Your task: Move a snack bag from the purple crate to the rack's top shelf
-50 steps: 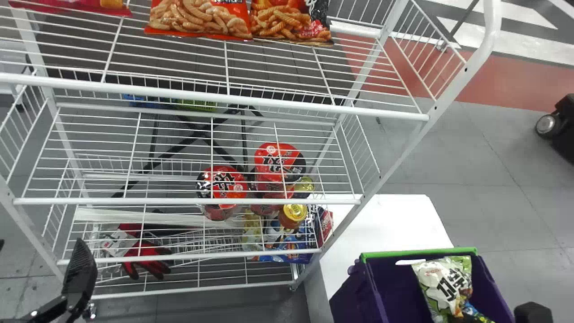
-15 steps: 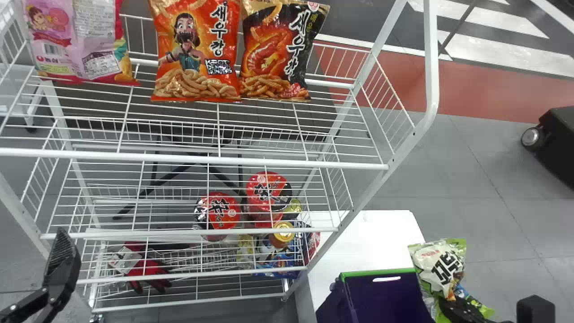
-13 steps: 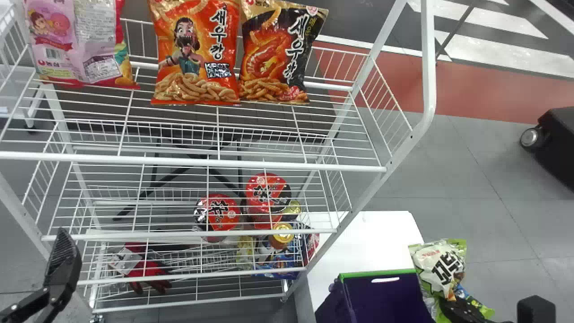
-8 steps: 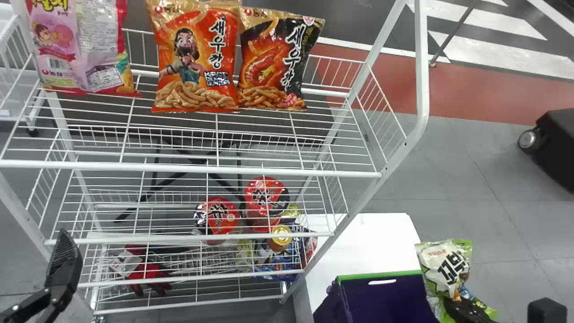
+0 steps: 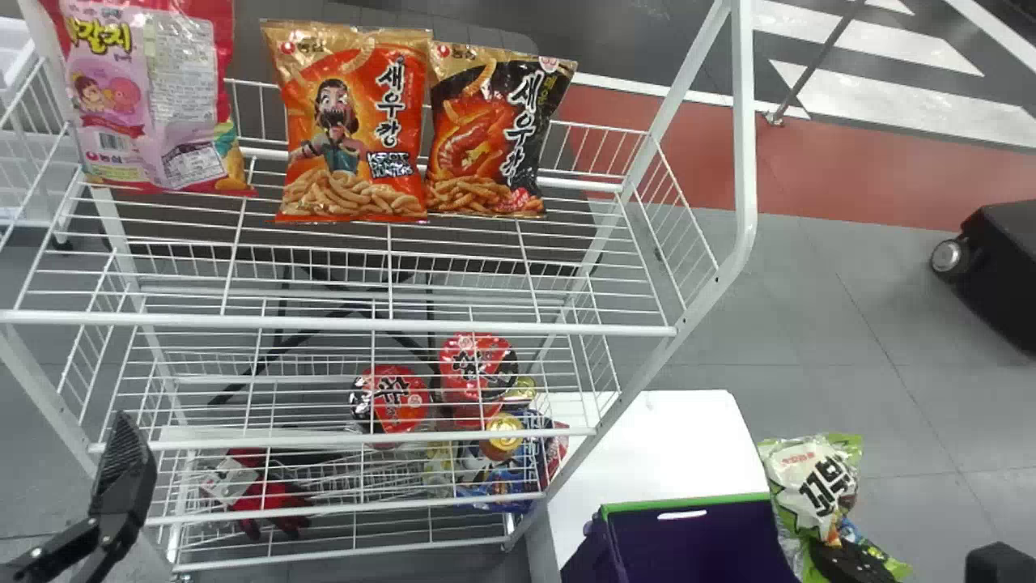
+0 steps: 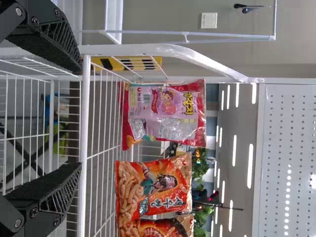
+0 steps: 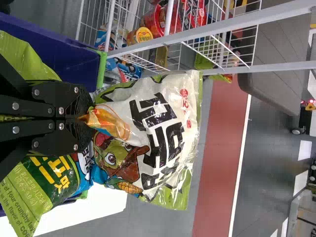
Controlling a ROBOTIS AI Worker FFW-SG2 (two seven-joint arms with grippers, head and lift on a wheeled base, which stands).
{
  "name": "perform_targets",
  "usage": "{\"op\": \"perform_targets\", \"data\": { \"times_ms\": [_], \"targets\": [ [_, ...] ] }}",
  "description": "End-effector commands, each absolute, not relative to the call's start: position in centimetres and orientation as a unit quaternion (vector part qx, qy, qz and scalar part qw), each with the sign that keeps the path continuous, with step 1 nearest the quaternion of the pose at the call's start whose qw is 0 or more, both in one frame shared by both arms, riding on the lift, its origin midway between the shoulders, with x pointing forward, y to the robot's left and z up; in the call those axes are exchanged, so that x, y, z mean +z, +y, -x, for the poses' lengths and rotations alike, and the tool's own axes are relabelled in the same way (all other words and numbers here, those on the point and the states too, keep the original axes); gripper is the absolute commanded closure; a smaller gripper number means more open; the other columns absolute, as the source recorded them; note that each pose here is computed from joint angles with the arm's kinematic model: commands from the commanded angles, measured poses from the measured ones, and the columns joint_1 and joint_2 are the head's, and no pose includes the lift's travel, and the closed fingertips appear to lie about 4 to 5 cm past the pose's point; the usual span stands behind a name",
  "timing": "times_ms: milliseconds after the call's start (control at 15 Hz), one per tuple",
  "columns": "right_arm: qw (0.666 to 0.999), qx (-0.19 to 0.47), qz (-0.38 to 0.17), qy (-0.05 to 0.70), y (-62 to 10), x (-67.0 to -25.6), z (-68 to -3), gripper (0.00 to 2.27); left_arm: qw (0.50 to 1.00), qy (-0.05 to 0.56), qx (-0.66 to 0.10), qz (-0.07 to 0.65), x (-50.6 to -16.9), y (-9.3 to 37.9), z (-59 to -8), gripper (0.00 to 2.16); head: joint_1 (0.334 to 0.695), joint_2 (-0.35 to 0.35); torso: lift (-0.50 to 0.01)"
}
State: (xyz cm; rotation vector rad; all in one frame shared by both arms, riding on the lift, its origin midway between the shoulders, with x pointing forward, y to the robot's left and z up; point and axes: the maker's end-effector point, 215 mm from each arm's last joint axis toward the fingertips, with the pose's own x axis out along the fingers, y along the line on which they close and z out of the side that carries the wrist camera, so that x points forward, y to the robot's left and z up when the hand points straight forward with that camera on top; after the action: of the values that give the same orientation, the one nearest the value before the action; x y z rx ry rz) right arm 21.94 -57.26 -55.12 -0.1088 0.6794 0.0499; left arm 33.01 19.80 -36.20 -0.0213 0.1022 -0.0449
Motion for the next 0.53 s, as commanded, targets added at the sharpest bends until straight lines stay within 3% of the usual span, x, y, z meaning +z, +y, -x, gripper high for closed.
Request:
{"op": "perform_targets", "data": {
  "times_ms": [0,467],
  "targets": [
    [0.941,0.024,0.053,0.333,-57.28,-55.13,-21.88,2.22,0.998,0.051,-0.022,0.011,-36.11,19.78,-32.99,0.15,0.695,-0.35,-0.045],
    [0.941,0.027,0.053,0.333,-57.12,-55.14,-21.77,2.22,0.998,0.053,-0.022,0.009,-36.29,19.85,-32.96,0.15,0.695,-0.35,-0.018]
  ]
}}
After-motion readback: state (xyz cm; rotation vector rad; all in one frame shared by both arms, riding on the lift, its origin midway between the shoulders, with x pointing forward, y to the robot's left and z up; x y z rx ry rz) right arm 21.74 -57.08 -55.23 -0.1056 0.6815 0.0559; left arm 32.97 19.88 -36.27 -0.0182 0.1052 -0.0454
